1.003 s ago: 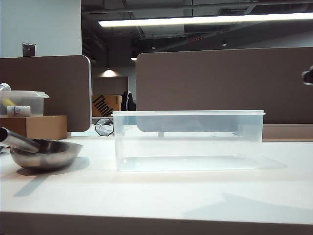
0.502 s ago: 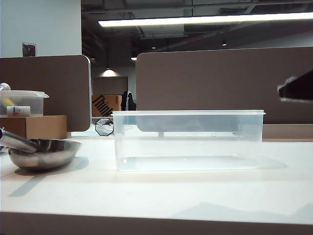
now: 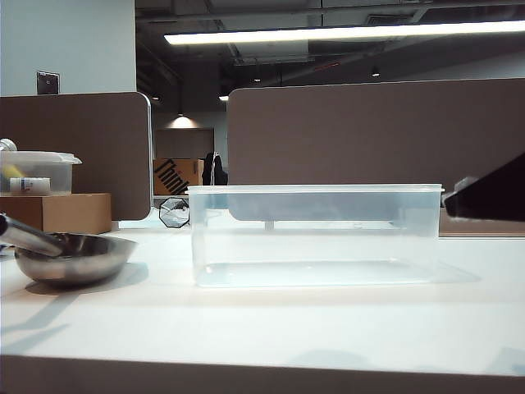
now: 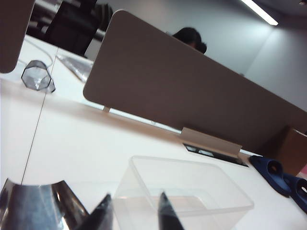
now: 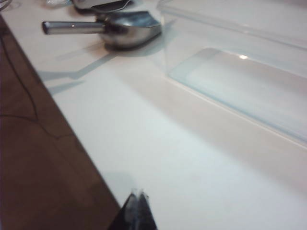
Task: Pick up the metal ice scoop from the table and place it inside the transparent plastic box.
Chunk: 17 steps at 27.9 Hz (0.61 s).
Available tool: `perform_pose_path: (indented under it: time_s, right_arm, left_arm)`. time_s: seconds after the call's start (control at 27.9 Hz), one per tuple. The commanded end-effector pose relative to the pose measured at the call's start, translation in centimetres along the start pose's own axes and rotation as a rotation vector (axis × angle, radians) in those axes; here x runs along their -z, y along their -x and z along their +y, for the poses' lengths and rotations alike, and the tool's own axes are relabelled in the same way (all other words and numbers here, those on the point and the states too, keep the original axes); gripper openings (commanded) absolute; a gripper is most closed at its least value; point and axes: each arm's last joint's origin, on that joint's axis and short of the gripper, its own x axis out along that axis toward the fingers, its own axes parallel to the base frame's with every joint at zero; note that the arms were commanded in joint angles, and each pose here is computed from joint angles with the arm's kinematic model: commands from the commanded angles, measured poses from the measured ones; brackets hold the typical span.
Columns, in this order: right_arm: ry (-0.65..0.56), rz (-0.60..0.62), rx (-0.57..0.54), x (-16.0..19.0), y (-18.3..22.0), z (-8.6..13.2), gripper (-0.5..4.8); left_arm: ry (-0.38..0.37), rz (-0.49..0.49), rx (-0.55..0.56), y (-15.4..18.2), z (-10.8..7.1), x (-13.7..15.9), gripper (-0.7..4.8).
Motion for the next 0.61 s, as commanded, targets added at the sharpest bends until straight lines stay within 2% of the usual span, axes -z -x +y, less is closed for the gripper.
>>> perform_pose_path:
  time_s: [0.04, 0.11, 0.22, 0.25, 0.43, 0.47, 0.54, 0.61]
  right_arm:
    - [0.008, -0.007, -0.019, -0.1, 0.0, 0.2, -0.01]
    - [0.009, -0.007, -0.026, -0.1, -0.1, 0.3, -0.01]
    - [0.009, -0.007, -0.026, -0.1, 0.0, 0.3, -0.01]
    - [0.009, -0.008, -0.025, -0.1, 0.0, 0.3, -0.01]
    - [0.009, -0.008, -0.024, -0.1, 0.0, 0.3, -0.01]
    - [0.009, -0.008, -0.024, -0.1, 0.0, 0.3, -0.01]
    - [0.008, -0.008, -0.024, -0.1, 0.0, 0.3, -0.01]
    - [0.009, -0.007, -0.023, -0.1, 0.0, 0.3, -0.01]
  left_arm:
    - [0.04, 0.157, 0.008, -0.9, -0.7, -1.5, 1.32]
    - [0.06, 0.241, 0.033, -1.7, -1.0, -2.3, 1.69]
    - [0.081, 0.369, 0.012, -3.2, -1.0, -3.4, 3.11]
    - [0.086, 0.417, -0.005, -3.7, -1.0, -3.7, 3.43]
    - [0.09, 0.629, -0.072, -6.2, 0.0, -4.1, 3.45]
    - [0.09, 0.682, -0.086, -6.8, 0.4, -4.0, 3.67]
    - [0.107, 0.782, -0.131, -7.9, 1.2, -3.6, 4.68]
    - [0.136, 0.881, -0.183, -9.0, 2.0, -3.0, 4.79]
